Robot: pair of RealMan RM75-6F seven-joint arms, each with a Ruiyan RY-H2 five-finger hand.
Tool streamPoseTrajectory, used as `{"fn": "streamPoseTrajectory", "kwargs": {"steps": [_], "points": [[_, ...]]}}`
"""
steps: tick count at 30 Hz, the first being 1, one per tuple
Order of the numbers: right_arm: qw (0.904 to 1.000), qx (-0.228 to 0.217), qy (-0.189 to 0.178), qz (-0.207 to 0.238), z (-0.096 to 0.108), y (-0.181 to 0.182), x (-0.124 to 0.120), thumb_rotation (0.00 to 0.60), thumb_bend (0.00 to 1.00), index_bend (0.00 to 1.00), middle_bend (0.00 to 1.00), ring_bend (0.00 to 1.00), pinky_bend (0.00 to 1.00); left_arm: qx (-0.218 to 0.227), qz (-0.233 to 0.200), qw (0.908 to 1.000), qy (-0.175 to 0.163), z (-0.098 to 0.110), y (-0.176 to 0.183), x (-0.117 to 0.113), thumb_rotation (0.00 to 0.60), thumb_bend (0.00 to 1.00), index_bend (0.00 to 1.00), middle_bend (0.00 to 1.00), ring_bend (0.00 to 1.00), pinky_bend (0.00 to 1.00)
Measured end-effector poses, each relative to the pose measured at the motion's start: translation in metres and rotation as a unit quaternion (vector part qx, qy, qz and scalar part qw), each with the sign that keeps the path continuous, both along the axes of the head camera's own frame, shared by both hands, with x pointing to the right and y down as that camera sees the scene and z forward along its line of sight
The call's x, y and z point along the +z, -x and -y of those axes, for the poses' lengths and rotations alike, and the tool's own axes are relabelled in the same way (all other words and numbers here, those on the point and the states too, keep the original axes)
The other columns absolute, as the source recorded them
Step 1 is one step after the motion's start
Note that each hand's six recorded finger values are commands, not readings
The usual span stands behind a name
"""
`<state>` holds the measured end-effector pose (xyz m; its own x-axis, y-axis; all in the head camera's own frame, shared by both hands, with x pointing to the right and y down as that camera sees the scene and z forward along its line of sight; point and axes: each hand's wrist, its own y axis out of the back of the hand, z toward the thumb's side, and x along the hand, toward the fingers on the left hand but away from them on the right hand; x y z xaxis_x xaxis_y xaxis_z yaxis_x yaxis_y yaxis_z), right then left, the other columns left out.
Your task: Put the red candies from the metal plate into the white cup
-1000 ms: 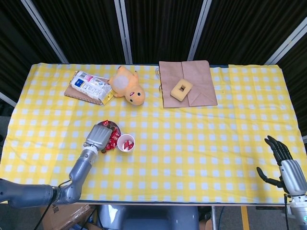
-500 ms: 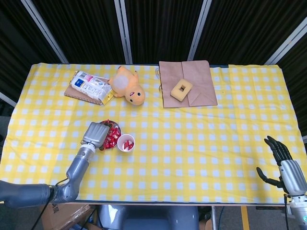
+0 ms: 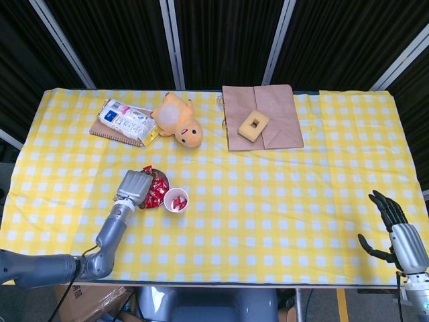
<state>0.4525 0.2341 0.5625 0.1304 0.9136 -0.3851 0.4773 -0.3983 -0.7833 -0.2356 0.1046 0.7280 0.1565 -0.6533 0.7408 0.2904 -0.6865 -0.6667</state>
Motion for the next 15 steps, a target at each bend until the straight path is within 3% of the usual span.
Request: {"fn": "streamPoseTrajectory", "kwargs": {"steps": [15], "points": [[1.0000,0.001,0.003,-0.002,-0.0003,0.0002,0.0013,0.600,0.42,0.00,0.00,0.00,0.00,0.001,0.004,1.0000,0.000,-0.0014,0.0006,0.0081,0.600,0.42,0.45,0.49,0.87,0.91]]}}
